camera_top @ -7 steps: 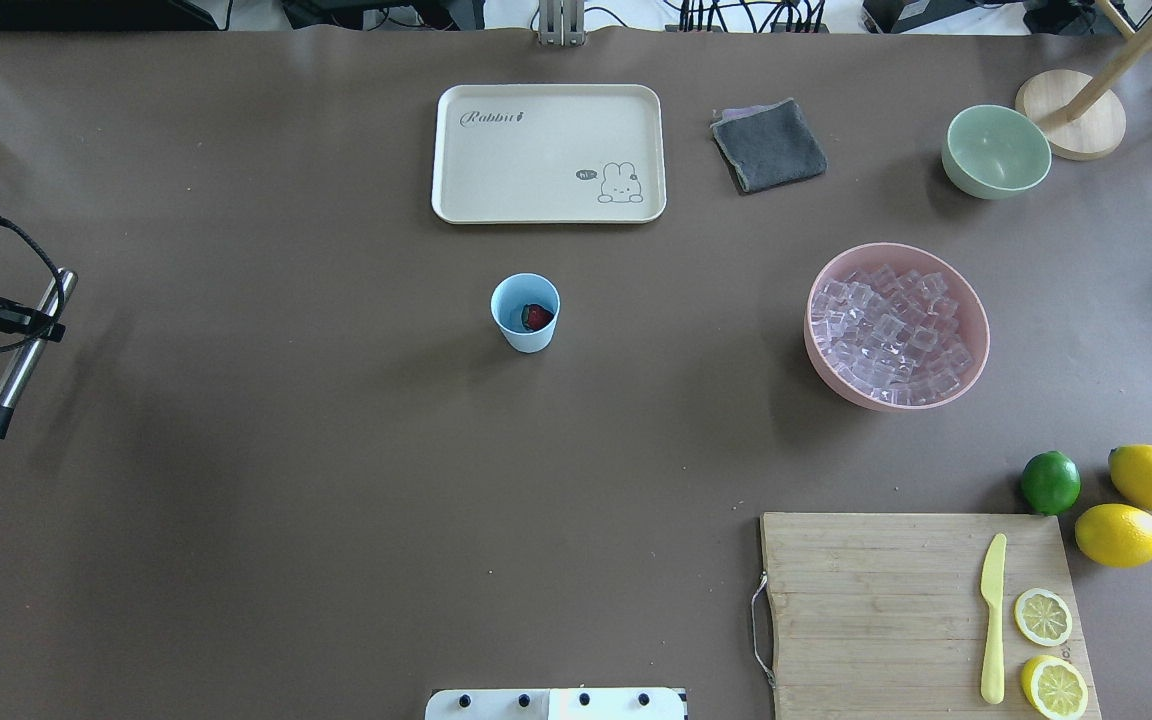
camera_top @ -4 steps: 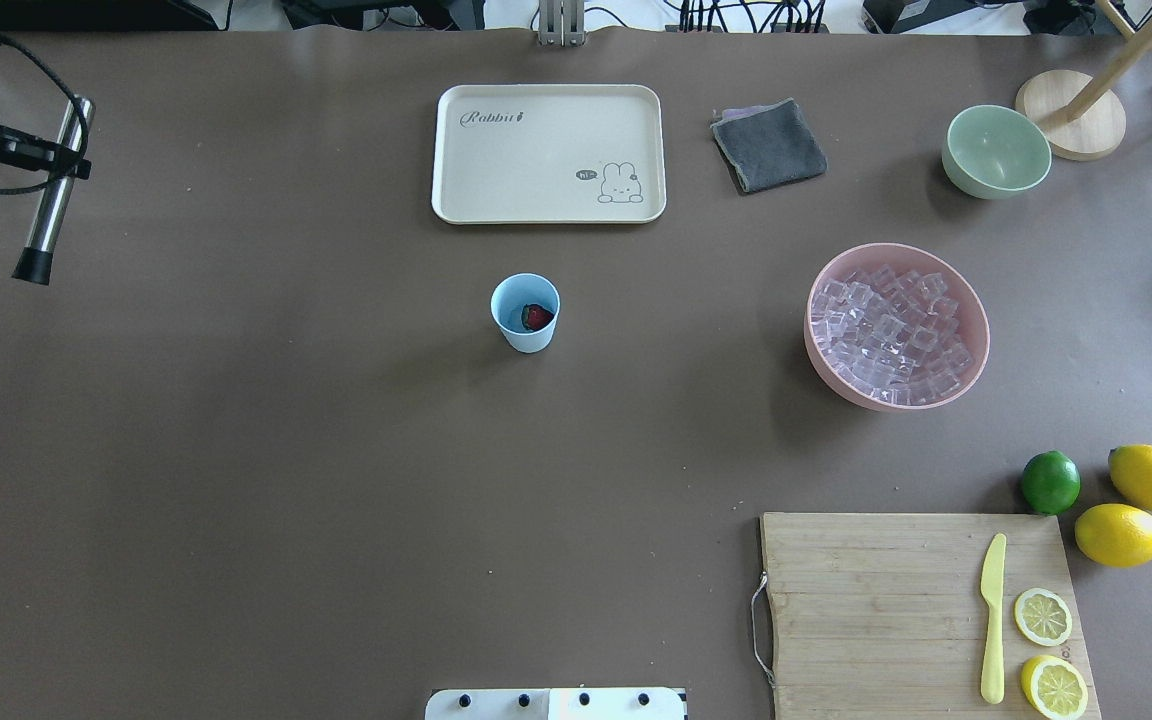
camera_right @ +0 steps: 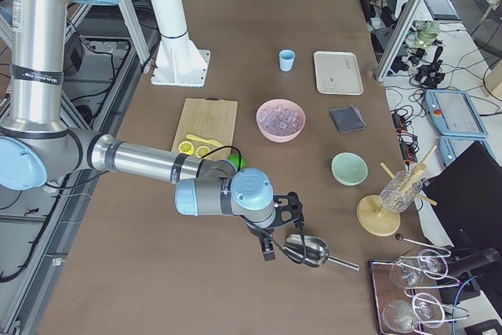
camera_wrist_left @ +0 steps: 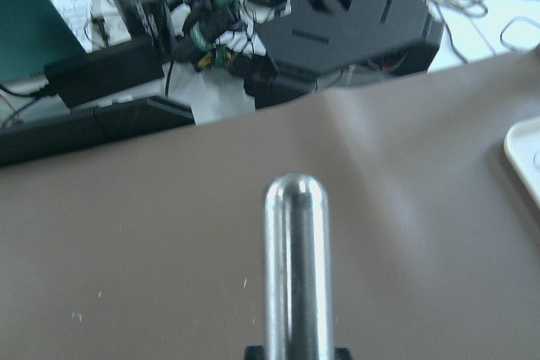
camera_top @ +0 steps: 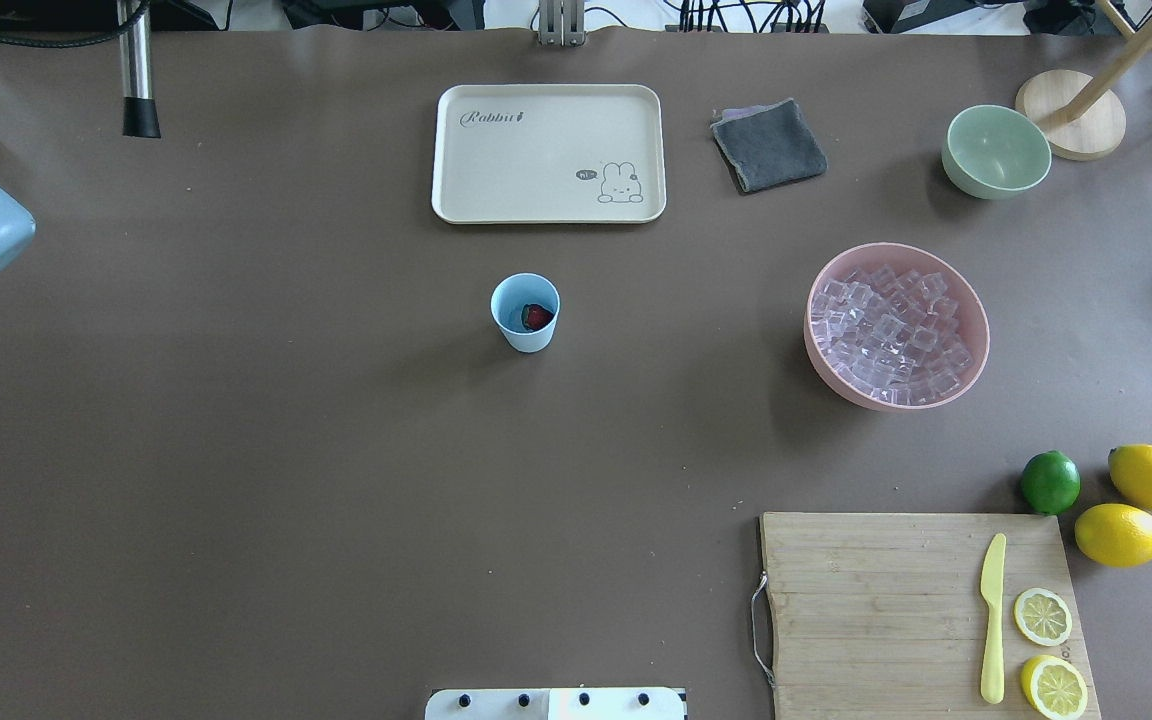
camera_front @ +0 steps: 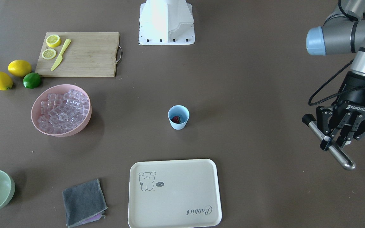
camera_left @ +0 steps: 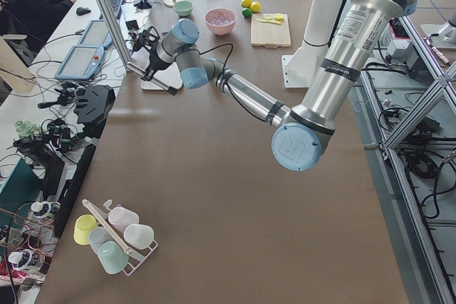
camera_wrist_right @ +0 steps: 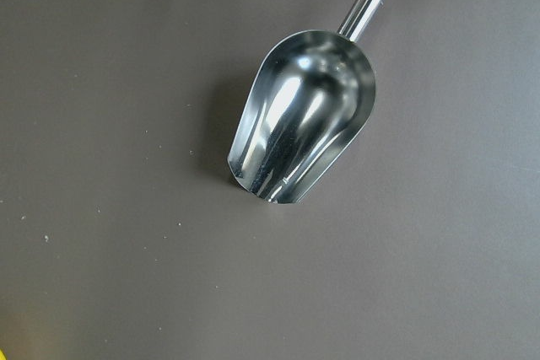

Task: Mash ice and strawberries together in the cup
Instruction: 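Carry the pestle with the left gripper over the blue cup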

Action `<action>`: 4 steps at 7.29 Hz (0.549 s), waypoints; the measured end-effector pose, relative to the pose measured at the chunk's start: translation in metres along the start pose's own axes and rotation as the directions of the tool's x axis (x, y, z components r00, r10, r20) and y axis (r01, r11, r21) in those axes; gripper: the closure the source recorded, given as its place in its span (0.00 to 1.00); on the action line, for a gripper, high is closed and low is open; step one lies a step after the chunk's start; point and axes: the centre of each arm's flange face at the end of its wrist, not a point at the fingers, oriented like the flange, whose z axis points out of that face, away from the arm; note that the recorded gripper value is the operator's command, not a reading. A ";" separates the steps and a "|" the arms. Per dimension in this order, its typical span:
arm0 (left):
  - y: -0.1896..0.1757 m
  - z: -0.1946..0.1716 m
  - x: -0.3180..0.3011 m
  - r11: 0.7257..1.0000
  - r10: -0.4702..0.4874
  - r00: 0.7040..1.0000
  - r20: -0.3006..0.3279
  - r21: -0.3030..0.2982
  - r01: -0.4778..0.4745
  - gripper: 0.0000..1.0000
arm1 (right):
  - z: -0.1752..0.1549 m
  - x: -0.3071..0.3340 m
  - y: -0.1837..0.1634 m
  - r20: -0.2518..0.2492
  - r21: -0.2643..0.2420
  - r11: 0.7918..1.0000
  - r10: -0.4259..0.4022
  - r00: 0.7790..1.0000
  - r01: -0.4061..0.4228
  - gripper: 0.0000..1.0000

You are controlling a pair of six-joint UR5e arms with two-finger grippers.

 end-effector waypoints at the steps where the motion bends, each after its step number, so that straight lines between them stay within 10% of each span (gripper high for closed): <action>1: 0.016 -0.002 0.063 0.995 0.007 1.000 -0.009 0.096 -0.007 0.78 | -0.002 0.003 0.000 -0.011 -0.013 1.000 0.018 1.000 -0.018 0.01; 4: 0.036 0.001 0.198 0.961 0.010 1.000 -0.024 0.278 -0.003 0.78 | -0.002 0.012 0.005 -0.043 -0.056 0.996 0.065 0.997 -0.068 0.01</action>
